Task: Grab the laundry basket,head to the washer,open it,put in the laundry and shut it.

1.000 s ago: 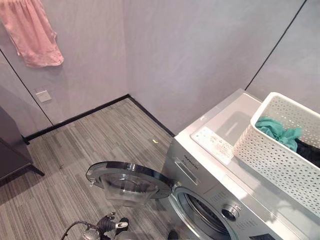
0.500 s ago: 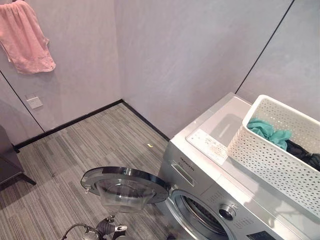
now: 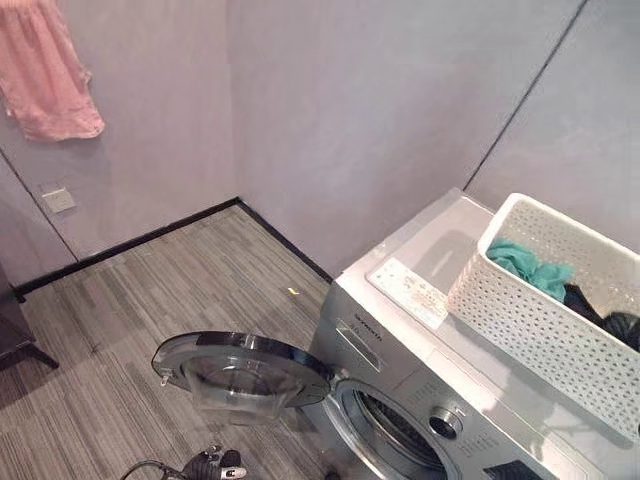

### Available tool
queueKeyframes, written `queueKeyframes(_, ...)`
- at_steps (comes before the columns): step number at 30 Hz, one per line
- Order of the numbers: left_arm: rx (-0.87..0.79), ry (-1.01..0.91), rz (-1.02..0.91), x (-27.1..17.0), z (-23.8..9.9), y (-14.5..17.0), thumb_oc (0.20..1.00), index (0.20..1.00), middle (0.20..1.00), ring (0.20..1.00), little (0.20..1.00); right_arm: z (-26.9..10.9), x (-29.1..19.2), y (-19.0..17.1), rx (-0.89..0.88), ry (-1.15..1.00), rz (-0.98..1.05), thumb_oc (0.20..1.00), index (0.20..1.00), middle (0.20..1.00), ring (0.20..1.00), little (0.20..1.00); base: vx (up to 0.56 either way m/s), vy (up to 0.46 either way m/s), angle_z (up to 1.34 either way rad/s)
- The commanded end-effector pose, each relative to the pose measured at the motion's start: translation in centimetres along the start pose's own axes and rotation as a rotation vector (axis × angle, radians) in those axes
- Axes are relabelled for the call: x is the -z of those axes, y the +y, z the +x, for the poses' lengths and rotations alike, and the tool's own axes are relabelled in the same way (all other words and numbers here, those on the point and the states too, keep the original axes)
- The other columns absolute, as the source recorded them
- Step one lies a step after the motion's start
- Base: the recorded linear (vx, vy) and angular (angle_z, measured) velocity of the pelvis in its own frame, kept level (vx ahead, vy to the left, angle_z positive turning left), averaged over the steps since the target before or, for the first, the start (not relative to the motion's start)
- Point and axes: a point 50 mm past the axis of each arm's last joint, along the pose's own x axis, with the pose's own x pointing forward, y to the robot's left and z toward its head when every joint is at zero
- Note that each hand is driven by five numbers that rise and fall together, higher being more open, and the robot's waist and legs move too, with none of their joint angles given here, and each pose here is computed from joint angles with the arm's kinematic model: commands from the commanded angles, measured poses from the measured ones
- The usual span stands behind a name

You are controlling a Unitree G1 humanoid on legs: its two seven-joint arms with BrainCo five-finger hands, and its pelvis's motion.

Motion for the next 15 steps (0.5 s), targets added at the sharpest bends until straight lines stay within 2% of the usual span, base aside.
queueKeyframes(1,-0.025,-0.121,0.023,-4.1,0.9,0.2,1.000,1.000,1.000,1.000,1.000,-0.1,-1.8,-1.3,0.129,-0.089,0.113,0.200,0.200,0.200,0.200,0.200,0.01,0.026,-0.15)
queueKeyframes(2,-0.025,-0.121,0.023,-4.1,0.9,0.2,1.000,1.000,1.000,1.000,1.000,-0.1,-1.8,-1.3,0.129,-0.089,0.113,0.200,0.200,0.200,0.200,0.200,0.01,0.035,-0.09)
queueKeyframes(3,-0.032,-0.136,0.017,-4.5,0.9,0.1,1.000,1.000,1.000,1.000,1.000,-0.9,-2.3,-4.0,0.251,-0.135,0.178,0.200,0.200,0.200,0.200,0.200,0.00,0.029,-0.06)
queueKeyframes(5,-0.047,-0.143,0.001,-4.6,0.9,0.2,1.000,1.000,1.000,1.000,1.000,-2.3,-2.6,-7.4,0.388,-0.179,0.246,0.200,0.200,0.200,0.200,0.200,0.00,0.038,-0.05)
queueKeyframes(8,-0.065,-0.155,-0.023,-4.8,1.0,0.3,1.000,1.000,1.000,1.000,1.000,-4.3,-2.8,-11.0,0.574,-0.243,0.363,0.200,0.200,0.200,0.200,0.200,0.00,0.025,0.00)
queueKeyframes(9,-0.065,-0.156,-0.023,-4.8,1.0,0.2,1.000,1.000,1.000,1.000,1.000,-4.3,-2.8,-11.0,0.575,-0.242,0.363,0.200,0.200,0.200,0.200,0.200,0.00,0.040,0.03)
queueKeyframes(11,-0.088,-0.155,-0.045,-4.8,1.0,0.5,1.000,1.000,1.000,1.000,1.000,-7.3,-3.3,-14.8,0.788,-0.335,0.442,0.200,0.200,0.200,0.200,0.200,-0.01,0.040,-0.01)
queueKeyframes(14,-0.088,-0.155,-0.043,-4.8,1.0,0.5,1.000,1.000,1.000,1.000,1.000,-7.3,-3.2,-14.7,0.789,-0.333,0.443,0.200,0.200,0.200,0.200,0.200,-0.01,0.019,-0.01)
queueKeyframes(15,-0.112,-0.147,-0.053,-4.7,1.0,0.6,1.000,1.000,1.000,1.000,1.000,-10.1,-3.0,-17.4,1.017,-0.382,0.534,0.200,0.200,0.200,0.200,0.200,-0.02,0.059,0.01)
